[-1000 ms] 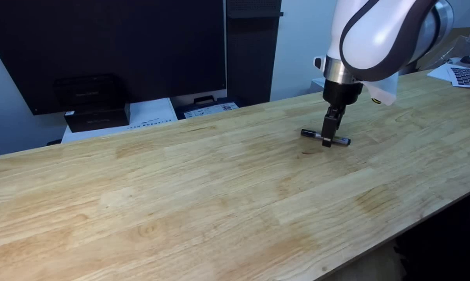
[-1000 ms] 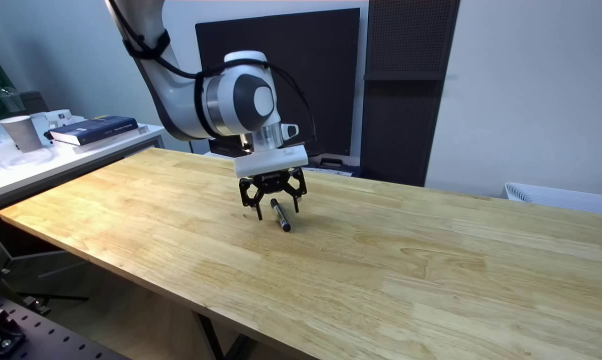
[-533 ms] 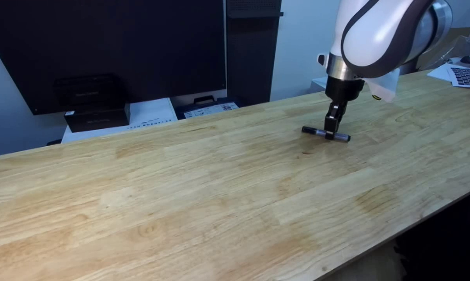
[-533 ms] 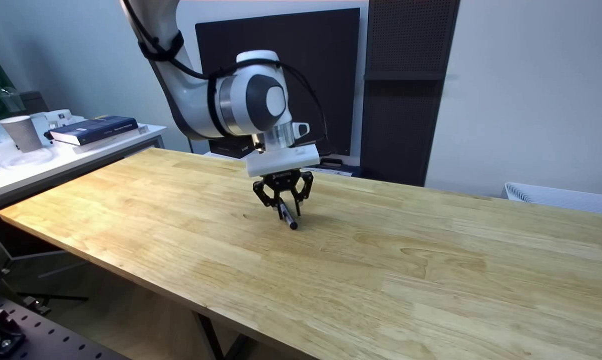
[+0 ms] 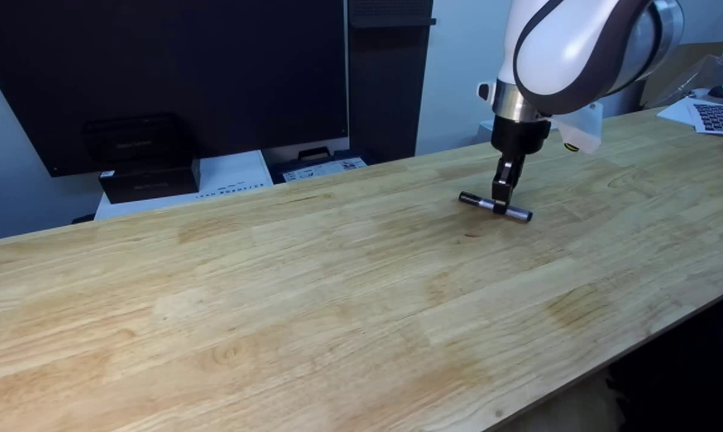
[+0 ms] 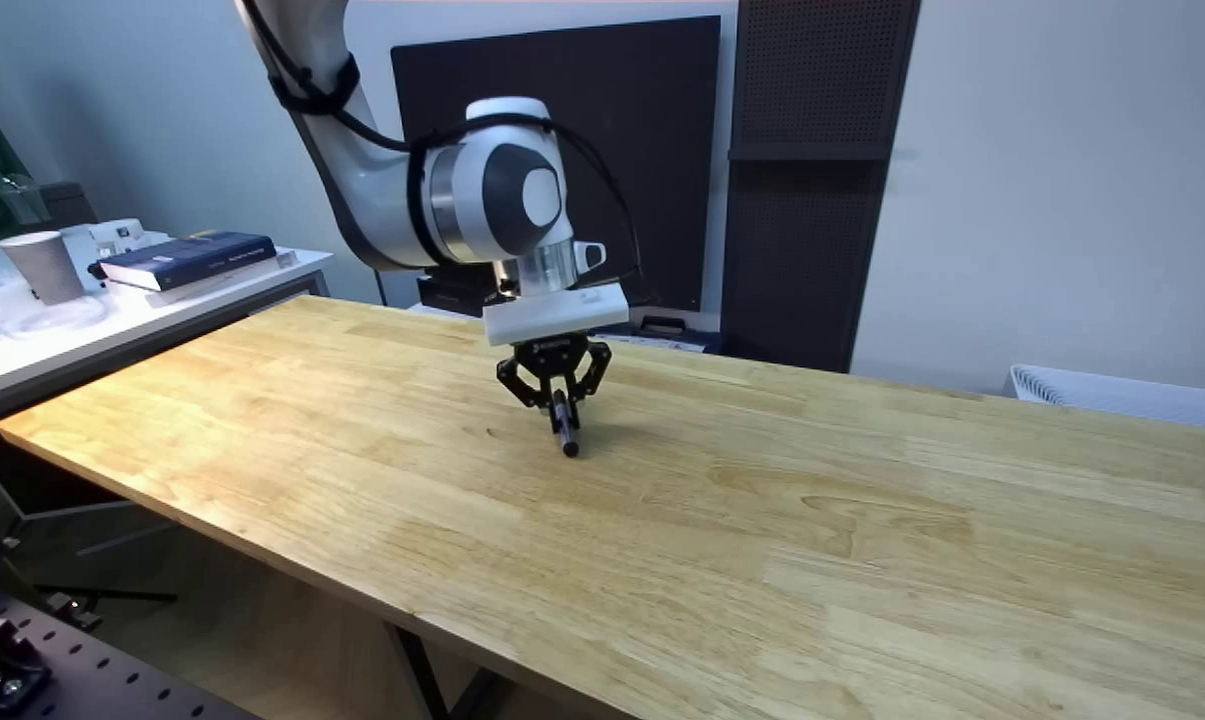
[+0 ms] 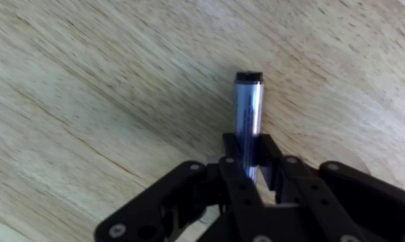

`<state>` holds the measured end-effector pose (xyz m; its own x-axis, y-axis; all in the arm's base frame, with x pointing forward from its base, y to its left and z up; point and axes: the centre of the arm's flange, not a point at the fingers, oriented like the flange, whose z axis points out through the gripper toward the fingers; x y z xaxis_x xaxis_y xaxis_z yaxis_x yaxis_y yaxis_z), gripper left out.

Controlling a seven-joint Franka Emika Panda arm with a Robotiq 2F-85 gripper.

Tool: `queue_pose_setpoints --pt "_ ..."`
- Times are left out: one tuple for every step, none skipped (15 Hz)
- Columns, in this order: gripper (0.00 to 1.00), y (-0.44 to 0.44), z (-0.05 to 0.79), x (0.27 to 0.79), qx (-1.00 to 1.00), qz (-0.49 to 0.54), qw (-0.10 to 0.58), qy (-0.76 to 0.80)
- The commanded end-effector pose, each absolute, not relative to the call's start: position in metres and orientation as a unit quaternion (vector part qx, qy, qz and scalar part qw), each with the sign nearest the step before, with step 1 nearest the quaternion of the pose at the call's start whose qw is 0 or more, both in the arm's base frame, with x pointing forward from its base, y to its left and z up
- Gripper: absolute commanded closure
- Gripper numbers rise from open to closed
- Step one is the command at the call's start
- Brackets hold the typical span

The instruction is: Move the black marker slightly to the left

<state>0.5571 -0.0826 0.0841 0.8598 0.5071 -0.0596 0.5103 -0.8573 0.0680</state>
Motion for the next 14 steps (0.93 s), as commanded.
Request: queue_pose_setpoints --pt "0.95 -0.066 0.108 0.553 0.976 -0.034 0.008 0.217" --pt "0.95 -0.058 0.115 0.55 0.981 -0.037 -0.002 0.192" --pt "0.95 -0.052 0.121 0.55 0.986 -0.044 -0.01 0.163" --pt "0.95 -0.046 0.126 0.551 0.989 -0.049 -0.019 0.139" --pt "0.95 -0.042 0.13 0.553 0.992 -0.051 -0.023 0.115" --pt "0.95 -0.038 0.134 0.556 0.994 -0.052 -0.028 0.09" --pt "0.95 -0.036 0.136 0.559 0.996 -0.051 -0.031 0.066" --pt "0.95 -0.034 0.137 0.561 0.997 -0.052 -0.033 0.041" --pt "0.95 -0.033 0.136 0.564 0.998 -0.052 -0.035 0.017" --pt "0.95 -0.032 0.133 0.566 0.998 -0.055 -0.038 -0.006" --pt "0.95 -0.03 0.129 0.568 0.997 -0.057 -0.04 -0.029" --pt "0.95 -0.03 0.124 0.569 0.996 -0.057 -0.042 -0.053" --pt "0.95 -0.029 0.12 0.569 0.994 -0.059 -0.046 -0.076" --pt "0.95 -0.03 0.114 0.569 0.992 -0.059 -0.05 -0.1"
